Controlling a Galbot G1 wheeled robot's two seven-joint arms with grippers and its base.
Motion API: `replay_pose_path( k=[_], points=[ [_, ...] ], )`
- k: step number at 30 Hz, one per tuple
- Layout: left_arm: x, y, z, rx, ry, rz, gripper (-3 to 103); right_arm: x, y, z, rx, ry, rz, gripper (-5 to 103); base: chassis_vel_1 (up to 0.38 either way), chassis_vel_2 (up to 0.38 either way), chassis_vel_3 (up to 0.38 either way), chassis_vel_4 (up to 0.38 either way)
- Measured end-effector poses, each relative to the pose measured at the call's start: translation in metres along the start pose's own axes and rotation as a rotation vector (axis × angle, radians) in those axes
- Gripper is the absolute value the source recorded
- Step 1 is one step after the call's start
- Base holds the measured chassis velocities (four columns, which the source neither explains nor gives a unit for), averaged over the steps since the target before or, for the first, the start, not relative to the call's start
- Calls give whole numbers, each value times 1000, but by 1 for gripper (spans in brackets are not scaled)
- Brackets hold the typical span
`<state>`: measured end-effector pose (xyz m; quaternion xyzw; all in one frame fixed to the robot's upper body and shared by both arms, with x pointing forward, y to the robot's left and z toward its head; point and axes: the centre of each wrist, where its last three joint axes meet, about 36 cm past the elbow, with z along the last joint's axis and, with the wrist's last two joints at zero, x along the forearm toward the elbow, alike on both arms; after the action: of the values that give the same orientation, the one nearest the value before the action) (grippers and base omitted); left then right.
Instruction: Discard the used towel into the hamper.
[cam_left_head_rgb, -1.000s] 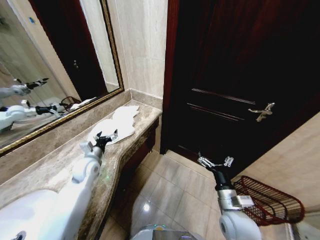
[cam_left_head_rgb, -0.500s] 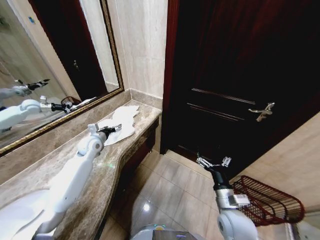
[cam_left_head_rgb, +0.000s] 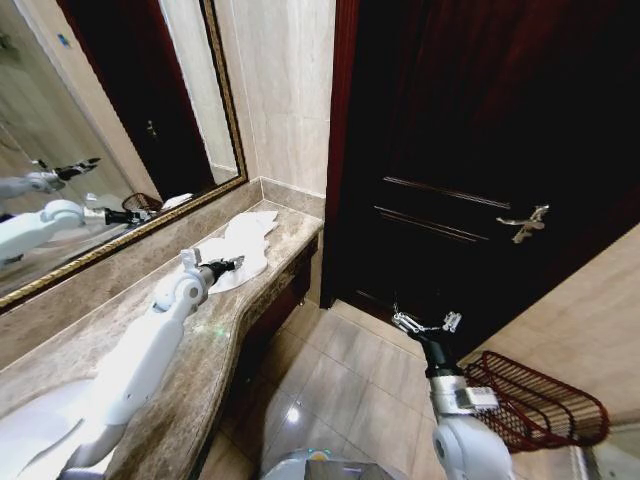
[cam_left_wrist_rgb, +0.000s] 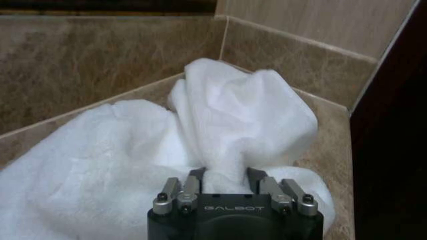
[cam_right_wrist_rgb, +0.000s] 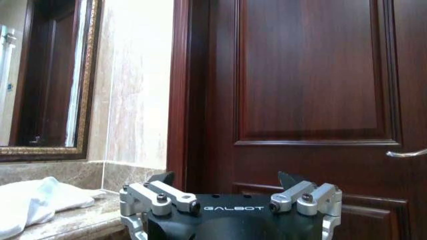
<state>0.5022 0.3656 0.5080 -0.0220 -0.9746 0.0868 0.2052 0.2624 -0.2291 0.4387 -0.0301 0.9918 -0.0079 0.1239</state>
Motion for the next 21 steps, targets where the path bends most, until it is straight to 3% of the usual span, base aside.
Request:
replay_pose_path(
  k=[4, 7, 9, 10, 15, 21],
  points=[
    [4, 2, 3, 9, -26, -4, 32, 1, 1, 0, -3, 0, -2, 100, 0, 0, 0, 0],
    [8, 3, 2, 13, -63, 0, 16, 2, 2, -2, -5, -3, -3, 100, 0, 0, 0, 0],
    [9, 3, 2, 13, -68, 1, 16, 2, 2, -2, -6, -4, -3, 100, 0, 0, 0, 0],
    [11, 2, 2, 14, -85, 2, 7, 2, 3, -4, -6, -8, -2, 100, 0, 0, 0, 0],
    [21, 0, 3, 12, -129, 12, 4, 4, 3, -6, -7, -11, -1, 100, 0, 0, 0, 0],
    [53, -12, 4, 0, -197, 50, 4, 5, 4, -10, -12, -17, 1, 100, 0, 0, 0, 0]
  ],
)
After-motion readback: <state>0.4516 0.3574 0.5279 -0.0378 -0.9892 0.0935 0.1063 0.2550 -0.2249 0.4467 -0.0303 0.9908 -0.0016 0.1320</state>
